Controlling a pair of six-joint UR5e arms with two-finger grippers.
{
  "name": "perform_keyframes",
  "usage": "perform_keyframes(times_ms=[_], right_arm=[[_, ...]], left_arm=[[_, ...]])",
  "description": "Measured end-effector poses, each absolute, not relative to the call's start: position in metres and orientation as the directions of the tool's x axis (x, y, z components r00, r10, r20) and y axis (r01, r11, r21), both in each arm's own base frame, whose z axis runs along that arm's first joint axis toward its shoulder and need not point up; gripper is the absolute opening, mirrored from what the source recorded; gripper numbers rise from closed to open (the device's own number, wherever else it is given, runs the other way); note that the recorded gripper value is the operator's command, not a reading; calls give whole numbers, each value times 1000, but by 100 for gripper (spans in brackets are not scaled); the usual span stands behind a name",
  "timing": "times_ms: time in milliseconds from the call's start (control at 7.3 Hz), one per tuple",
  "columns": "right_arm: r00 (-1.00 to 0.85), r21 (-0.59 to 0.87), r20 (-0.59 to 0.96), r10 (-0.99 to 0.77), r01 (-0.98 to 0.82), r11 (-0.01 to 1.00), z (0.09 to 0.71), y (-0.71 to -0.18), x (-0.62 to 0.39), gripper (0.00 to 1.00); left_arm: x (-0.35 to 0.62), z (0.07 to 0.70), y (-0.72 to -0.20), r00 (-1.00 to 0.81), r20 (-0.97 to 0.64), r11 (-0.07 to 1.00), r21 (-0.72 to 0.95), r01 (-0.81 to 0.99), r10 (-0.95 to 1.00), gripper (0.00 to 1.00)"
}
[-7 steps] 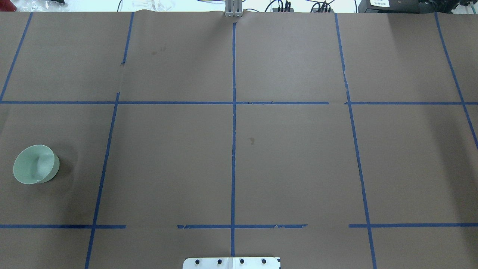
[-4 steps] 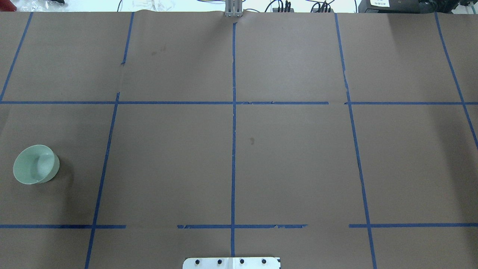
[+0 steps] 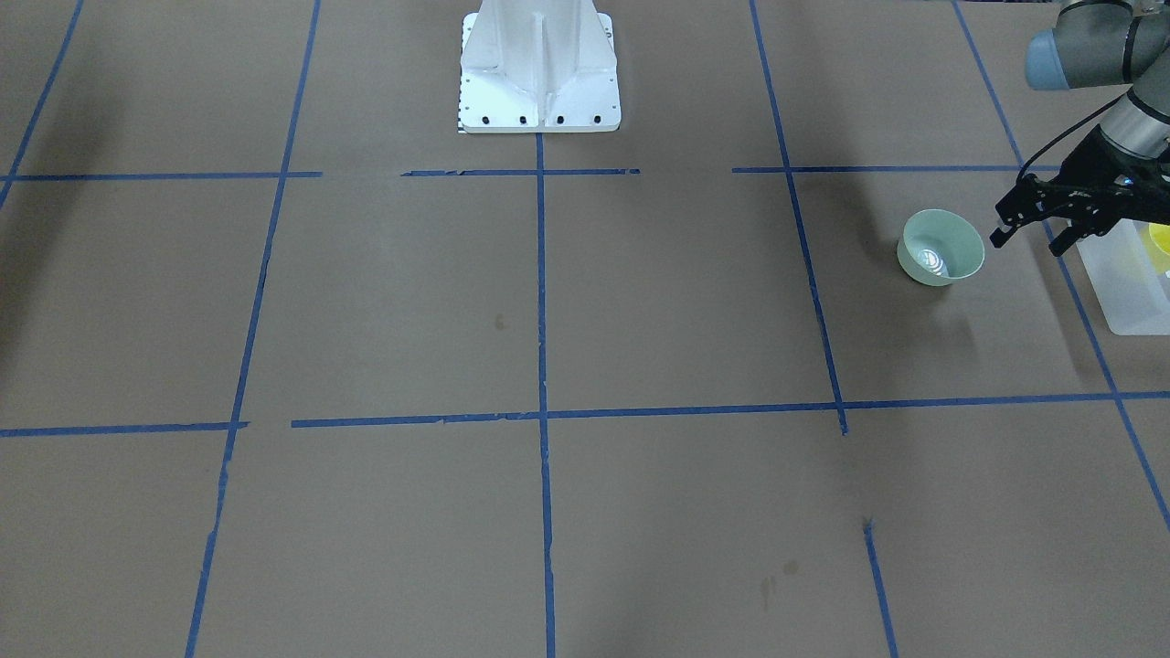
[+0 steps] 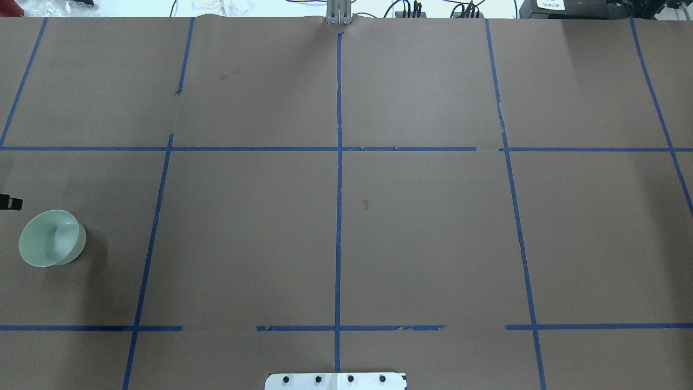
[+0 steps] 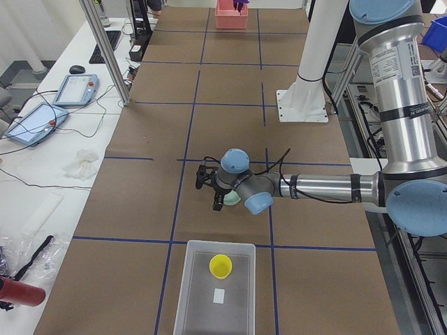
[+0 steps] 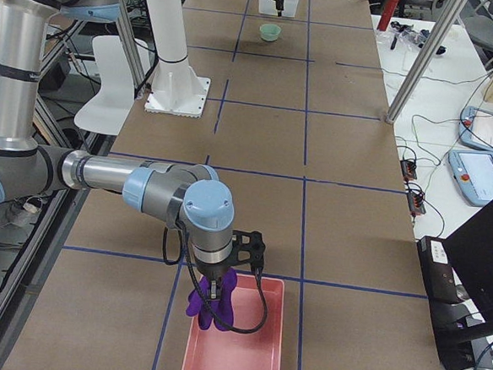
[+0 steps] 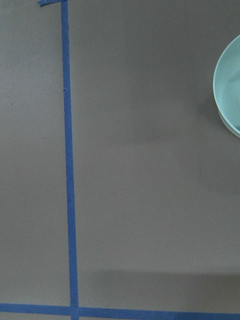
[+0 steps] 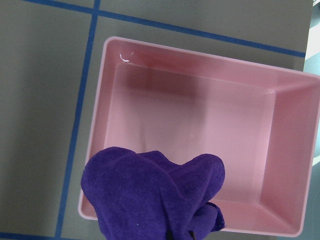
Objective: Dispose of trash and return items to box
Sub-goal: 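Drop the purple cloth into the pink bin while the left gripper grasps the green bowl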
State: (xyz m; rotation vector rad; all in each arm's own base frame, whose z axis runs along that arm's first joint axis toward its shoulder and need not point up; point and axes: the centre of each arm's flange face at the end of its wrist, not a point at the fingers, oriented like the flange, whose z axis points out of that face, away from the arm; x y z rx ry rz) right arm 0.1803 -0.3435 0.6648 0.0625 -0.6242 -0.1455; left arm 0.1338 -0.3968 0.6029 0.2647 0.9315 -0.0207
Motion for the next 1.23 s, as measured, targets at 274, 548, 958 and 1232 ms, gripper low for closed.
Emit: perform_keyframes(times_ms=[274,548,958,1232], right_arm=[[805,129,559,-201,155,979,713,-360,188,0],[811,161,542,-219,155,975,743,-389,200,1],[809,152,551,-206,145,978,756,-394,202,100],[807,168,553,-205,133,977,749,-397,204,100]], left_arm=[[136,605,-396,602,-793,968,216,128,98,96],[144,609,-393,618,-779,968,222,120,102,94],[163,613,-384,622,-774,973,216,80,121,86],[178,617,-377,620,-774,978,202,49,129,81]])
